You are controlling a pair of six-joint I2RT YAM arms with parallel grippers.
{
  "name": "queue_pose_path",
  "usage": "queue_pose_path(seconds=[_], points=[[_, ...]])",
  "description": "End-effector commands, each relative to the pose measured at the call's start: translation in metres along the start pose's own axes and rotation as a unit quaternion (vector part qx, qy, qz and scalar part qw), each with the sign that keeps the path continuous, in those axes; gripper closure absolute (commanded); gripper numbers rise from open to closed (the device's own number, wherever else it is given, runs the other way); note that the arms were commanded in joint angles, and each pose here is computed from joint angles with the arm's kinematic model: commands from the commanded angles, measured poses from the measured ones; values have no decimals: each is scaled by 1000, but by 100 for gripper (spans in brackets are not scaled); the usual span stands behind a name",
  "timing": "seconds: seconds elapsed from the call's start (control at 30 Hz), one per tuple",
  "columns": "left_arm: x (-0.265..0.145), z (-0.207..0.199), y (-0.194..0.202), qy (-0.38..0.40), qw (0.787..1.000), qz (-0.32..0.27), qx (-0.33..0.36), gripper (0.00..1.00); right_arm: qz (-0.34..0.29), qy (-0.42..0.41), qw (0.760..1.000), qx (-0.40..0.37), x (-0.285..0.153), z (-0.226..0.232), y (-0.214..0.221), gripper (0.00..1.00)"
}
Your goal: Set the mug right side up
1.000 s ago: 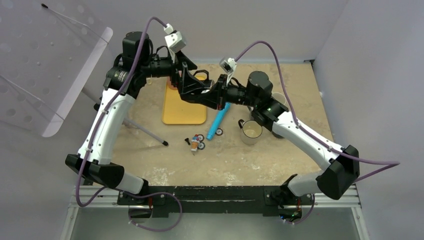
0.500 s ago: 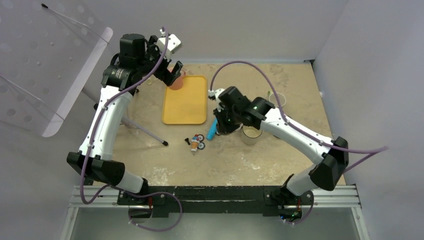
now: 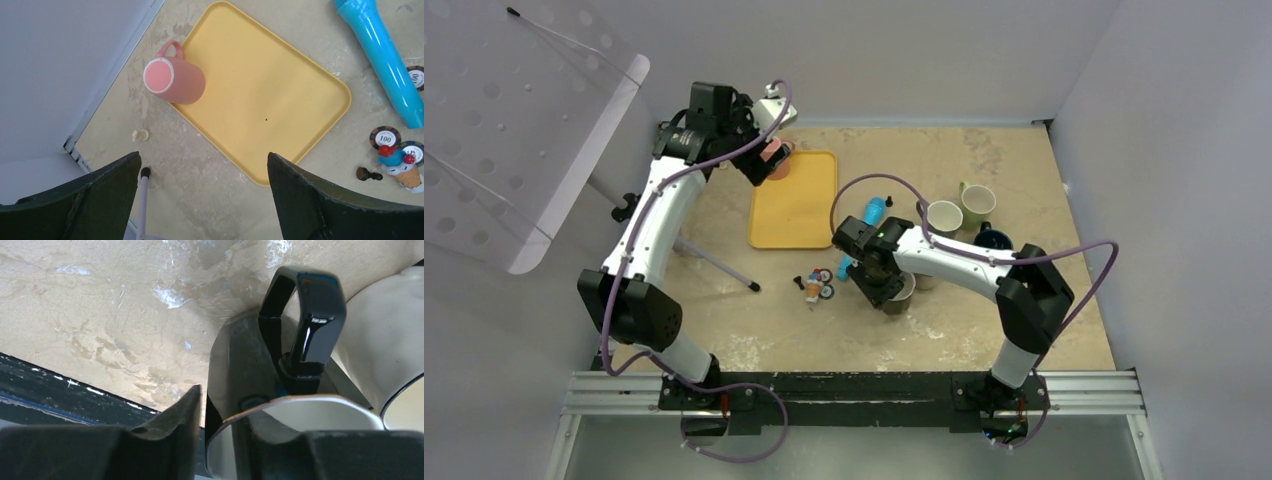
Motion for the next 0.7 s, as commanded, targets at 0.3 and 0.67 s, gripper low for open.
queue_pose_path(seconds=[0.3,0.67], points=[[87,37,-19,9,981,19,190,0,-206,-8,979,-6,-100,-9,-51,2],[225,95,-24,-150,966,62,199,0,-271,48,959,69,-102,-80,-66,2]])
Point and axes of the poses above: each gripper's point midway between its finger pads, its own x axis out along the fingers, its own z axis along the line the jaws close on, y = z × x, the point moved 1 cm from there along -x, back along the fingers, and after that the axes turned 9 degrees about -x, right-handed, at the moved point
